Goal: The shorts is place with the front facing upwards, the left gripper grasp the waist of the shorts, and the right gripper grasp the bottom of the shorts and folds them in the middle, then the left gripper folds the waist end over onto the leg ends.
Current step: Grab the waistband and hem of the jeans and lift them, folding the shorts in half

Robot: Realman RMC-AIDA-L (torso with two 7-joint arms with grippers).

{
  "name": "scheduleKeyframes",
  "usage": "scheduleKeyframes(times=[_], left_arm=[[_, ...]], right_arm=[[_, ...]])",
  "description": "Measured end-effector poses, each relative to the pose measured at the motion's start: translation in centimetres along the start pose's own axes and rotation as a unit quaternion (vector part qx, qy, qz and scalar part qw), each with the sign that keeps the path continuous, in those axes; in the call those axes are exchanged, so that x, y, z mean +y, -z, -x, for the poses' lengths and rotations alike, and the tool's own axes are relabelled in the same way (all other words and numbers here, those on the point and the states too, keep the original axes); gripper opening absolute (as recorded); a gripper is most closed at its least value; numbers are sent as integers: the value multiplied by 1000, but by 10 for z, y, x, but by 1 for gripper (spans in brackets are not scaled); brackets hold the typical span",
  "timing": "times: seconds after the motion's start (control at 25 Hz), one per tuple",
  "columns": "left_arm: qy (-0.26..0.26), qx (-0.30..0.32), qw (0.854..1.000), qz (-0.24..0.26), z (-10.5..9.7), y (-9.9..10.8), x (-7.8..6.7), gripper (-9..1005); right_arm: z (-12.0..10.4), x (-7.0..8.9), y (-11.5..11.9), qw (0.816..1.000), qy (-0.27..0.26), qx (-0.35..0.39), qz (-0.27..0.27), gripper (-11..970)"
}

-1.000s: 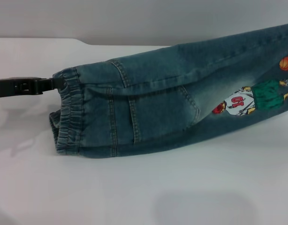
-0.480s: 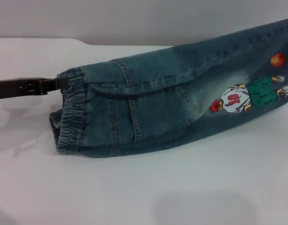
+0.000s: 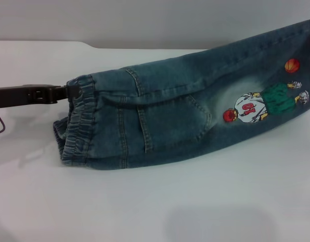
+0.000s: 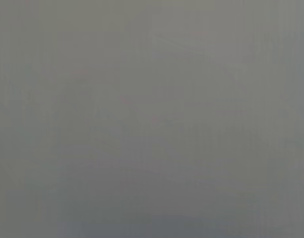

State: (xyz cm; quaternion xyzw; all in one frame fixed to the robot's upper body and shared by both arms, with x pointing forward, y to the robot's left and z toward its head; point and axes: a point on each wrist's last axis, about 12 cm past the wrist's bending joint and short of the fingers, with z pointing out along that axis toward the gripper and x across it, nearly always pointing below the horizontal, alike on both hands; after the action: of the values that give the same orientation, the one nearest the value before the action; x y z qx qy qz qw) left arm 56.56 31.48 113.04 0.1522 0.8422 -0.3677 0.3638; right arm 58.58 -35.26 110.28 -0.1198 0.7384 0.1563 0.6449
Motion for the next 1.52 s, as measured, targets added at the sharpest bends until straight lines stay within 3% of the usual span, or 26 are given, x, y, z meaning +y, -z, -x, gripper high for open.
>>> scheduleKeyframes(times=[0.76, 1.0, 1.4, 1.52], left_arm=[[16, -4, 1000, 17, -2, -14, 4, 45], [32, -16, 999, 26, -4, -16, 8, 46], [49, -29, 997, 51, -14, -10, 17, 500], [53, -27, 997, 50, -16, -11, 18, 564]], right_arm=[[-1, 6, -13, 1000, 3, 11, 2, 43], [-2, 7, -16, 1000, 9, 20, 0, 247], [-7, 12, -14, 1000, 10, 26, 13, 456], [-9, 15, -14, 999, 12, 30, 21, 543]])
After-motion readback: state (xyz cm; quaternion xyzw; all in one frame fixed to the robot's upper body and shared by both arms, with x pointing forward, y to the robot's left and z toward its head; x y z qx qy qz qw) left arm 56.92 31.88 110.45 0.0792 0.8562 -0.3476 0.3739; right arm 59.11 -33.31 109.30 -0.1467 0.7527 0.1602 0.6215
